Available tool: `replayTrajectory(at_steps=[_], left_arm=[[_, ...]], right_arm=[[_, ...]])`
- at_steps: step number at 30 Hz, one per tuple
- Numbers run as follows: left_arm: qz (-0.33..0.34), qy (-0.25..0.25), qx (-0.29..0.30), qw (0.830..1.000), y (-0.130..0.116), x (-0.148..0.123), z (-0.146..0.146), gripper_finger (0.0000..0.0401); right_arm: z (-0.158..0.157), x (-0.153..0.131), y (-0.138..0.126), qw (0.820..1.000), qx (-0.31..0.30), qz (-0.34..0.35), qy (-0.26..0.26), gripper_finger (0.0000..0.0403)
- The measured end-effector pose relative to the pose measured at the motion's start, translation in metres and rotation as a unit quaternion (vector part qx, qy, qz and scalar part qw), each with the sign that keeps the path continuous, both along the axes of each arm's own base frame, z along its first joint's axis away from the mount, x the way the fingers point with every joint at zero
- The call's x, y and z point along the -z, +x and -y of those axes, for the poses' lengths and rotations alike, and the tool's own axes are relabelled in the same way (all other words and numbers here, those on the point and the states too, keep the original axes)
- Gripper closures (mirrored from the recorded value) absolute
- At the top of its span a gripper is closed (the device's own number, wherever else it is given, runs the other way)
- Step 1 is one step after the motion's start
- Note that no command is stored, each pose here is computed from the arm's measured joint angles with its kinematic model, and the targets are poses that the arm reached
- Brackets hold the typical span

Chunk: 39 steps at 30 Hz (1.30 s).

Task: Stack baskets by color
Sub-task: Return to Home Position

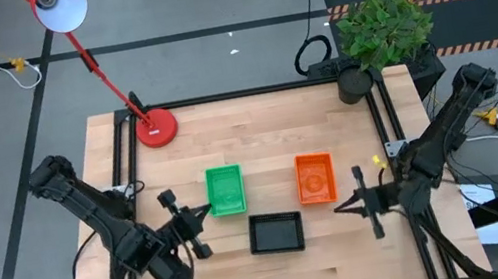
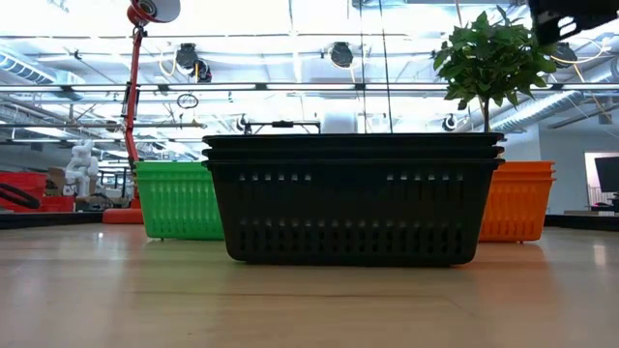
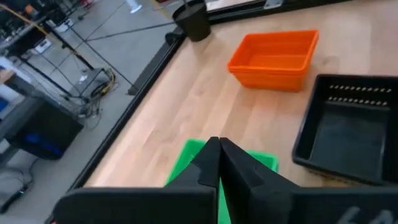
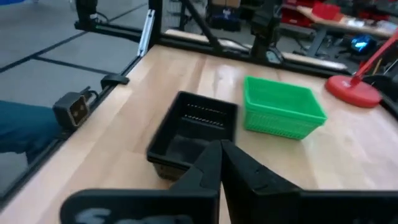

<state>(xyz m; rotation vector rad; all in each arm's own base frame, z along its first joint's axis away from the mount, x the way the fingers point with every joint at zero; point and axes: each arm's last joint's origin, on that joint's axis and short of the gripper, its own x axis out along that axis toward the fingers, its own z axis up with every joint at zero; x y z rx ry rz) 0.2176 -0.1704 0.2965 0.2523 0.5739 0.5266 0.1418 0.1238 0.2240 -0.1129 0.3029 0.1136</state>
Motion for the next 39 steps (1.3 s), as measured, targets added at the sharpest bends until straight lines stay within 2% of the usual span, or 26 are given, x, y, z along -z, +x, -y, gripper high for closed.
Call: replayTrajectory(at_steps=[4,9,13,16,21,23,25,29,32,35,39], left_arm=[[0.036,-0.024,0.013,0.999,-0.004,0.010,-0.015,0.0397],[0.063,-0.059,0.099,0.991,0.000,0.022,-0.031,0.0391],[0.095,-0.045,0.195,0.975,0.002,0.031,-0.041,0.0398],[0.107,-0.030,0.227,0.968,0.000,0.040,-0.049,0.0389],[0.099,-0.003,0.208,0.973,-0.009,0.049,-0.068,0.0382],[0.071,0.049,0.188,0.978,-0.012,0.050,-0.077,0.0387],[0.051,0.074,0.166,0.982,-0.015,0.051,-0.084,0.0394],[0.077,0.022,0.126,0.989,-0.014,0.051,-0.089,0.0397],[0.063,0.023,0.115,0.991,-0.013,0.054,-0.095,0.0391],[0.053,0.001,0.135,0.989,-0.012,0.055,-0.100,0.0396],[0.083,-0.025,0.179,0.980,-0.014,0.061,-0.109,0.0395]], right_arm=[[0.016,0.008,-0.010,1.000,-0.002,0.022,-0.016,0.0402],[0.034,0.016,-0.017,0.999,-0.012,0.036,-0.037,0.0402],[0.046,0.018,-0.020,0.997,-0.026,0.050,-0.047,0.0402],[0.055,0.021,-0.022,0.996,-0.038,0.059,-0.055,0.0402],[0.067,0.025,-0.023,0.994,-0.043,0.067,-0.068,0.0403],[0.072,0.026,-0.023,0.994,-0.039,0.066,-0.076,0.0403],[0.076,0.029,-0.023,0.994,-0.036,0.062,-0.082,0.0403],[0.083,0.036,-0.023,0.994,-0.043,0.057,-0.083,0.0403],[0.088,0.043,-0.023,0.994,-0.049,0.057,-0.075,0.0403],[0.092,0.052,-0.022,0.995,-0.047,0.056,-0.065,0.0403],[0.097,0.061,-0.022,0.997,-0.029,0.052,-0.058,0.0403]])
